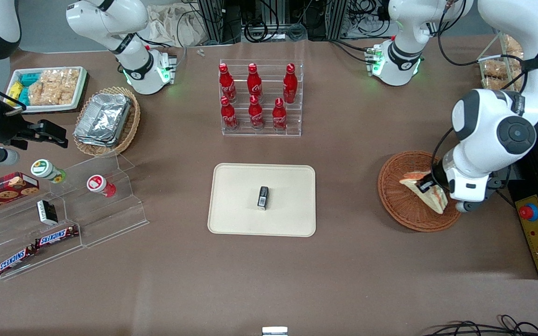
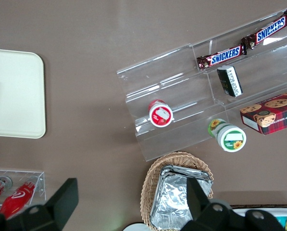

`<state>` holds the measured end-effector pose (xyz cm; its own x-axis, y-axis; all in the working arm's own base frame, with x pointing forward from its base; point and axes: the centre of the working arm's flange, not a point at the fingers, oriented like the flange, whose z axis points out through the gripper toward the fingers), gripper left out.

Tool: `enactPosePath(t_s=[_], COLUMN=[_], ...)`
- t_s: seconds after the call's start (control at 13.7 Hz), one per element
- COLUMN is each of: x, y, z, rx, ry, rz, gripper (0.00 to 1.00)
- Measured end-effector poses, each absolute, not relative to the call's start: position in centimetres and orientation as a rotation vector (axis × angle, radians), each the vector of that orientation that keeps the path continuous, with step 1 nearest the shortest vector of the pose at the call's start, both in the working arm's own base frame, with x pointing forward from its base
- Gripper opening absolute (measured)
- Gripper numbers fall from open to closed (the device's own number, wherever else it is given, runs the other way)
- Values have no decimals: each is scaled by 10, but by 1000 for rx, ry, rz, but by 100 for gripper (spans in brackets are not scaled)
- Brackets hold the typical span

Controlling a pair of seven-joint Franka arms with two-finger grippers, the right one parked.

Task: Place sandwich from basket to tray
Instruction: 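Carry the held sandwich over to the cream tray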

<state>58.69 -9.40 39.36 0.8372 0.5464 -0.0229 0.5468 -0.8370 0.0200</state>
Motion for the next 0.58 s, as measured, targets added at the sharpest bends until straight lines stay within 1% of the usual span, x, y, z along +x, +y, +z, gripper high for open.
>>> enactPosePath(t_s=[0.29, 0.58], x=[585, 566], y=[-141, -215], z=[420, 434], rx=[3000, 3021], ry=[715, 427], rz=[37, 58], gripper=[19, 19])
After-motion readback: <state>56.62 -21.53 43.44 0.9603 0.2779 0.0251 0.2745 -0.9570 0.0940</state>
